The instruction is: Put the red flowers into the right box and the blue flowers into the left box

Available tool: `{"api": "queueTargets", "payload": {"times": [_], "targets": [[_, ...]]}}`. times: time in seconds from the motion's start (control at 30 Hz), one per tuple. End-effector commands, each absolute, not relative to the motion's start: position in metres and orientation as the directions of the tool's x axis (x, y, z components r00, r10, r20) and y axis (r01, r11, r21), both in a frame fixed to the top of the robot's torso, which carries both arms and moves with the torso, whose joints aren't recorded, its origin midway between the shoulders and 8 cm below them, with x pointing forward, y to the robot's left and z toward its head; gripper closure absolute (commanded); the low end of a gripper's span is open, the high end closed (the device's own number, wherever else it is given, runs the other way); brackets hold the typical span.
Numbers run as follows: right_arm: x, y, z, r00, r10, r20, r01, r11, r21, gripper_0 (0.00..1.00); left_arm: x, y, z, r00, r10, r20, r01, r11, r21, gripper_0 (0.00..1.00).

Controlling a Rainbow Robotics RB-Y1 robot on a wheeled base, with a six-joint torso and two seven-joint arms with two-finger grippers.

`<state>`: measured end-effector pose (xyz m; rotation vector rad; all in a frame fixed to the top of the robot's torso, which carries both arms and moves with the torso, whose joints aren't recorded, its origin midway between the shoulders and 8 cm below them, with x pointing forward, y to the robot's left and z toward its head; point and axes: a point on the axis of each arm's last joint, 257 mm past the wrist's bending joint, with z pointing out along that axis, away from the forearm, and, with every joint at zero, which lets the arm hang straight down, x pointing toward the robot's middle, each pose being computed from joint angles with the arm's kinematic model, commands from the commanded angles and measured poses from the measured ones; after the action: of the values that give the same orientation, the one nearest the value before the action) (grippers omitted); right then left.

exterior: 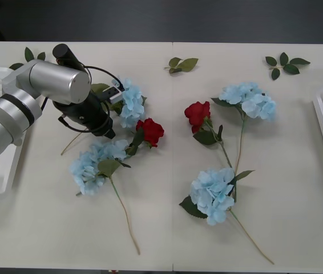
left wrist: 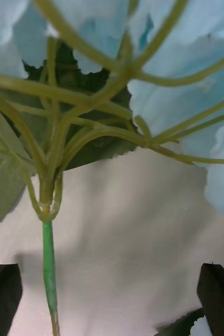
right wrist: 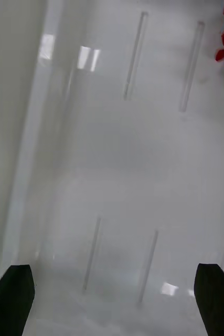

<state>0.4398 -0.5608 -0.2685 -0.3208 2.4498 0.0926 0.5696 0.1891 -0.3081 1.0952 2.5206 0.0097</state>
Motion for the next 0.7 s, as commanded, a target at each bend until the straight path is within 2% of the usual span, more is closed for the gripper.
{"api": "queueTargets", "payload": {"times": [0.03,0.4,0.63,0.7], "targets": [[0.469,-0.515,-0.233,-0.741,-0.169,-0.649,-0.247,0.969,0.029,0.11,0.589,0.185,-0.28,-0.609,0.697,-0.378,0.681,0.704,0.201,1.0],[0.479,-0.39,-0.218,-0.785,-0.025,-0.619,-0.16,0.974,0.163,0.11,0.592,0.183,-0.275,-0.595,0.706,-0.385,0.685,0.696,0.218,1.0],[0.48,-0.343,-0.221,-0.793,-0.017,-0.609,-0.157,0.972,0.177,0.11,0.602,0.173,-0.251,-0.562,0.71,-0.424,0.69,0.685,0.233,1.0],[0.485,-0.32,-0.22,-0.801,-0.002,-0.599,-0.142,0.972,0.186,0.11,0.608,0.173,-0.227,-0.541,0.706,-0.456,0.688,0.684,0.242,1.0]]}}
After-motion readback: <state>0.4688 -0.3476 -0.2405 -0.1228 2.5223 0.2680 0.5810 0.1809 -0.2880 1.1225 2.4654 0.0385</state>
